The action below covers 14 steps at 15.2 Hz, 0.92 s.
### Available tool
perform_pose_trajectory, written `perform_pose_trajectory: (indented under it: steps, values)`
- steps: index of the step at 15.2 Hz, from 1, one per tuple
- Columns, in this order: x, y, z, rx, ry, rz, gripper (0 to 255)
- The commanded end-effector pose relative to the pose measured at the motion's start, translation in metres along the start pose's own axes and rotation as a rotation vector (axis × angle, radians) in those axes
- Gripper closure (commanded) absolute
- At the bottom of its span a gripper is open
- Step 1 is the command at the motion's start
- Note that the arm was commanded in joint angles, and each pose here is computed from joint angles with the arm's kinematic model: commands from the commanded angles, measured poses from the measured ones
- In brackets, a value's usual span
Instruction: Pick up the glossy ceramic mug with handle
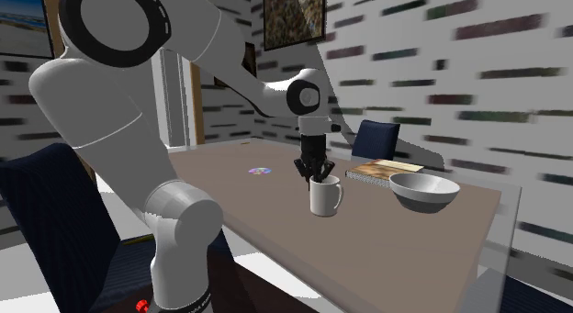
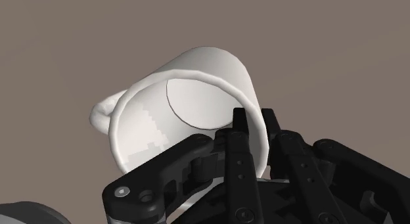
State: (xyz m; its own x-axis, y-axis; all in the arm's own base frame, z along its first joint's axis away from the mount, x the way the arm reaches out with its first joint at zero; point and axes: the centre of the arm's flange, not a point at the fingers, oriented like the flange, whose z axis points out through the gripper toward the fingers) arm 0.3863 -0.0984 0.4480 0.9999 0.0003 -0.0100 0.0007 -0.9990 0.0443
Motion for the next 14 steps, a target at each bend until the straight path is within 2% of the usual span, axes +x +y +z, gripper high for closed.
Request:
perform_pose_trajectory:
  steps: [1,14]
  values:
    - [0.0,0.0,0.001,0.0,-0.001,0.0,255]
    - [-0.001,0.003,-0.063,0.0,-0.001,0.0,255]
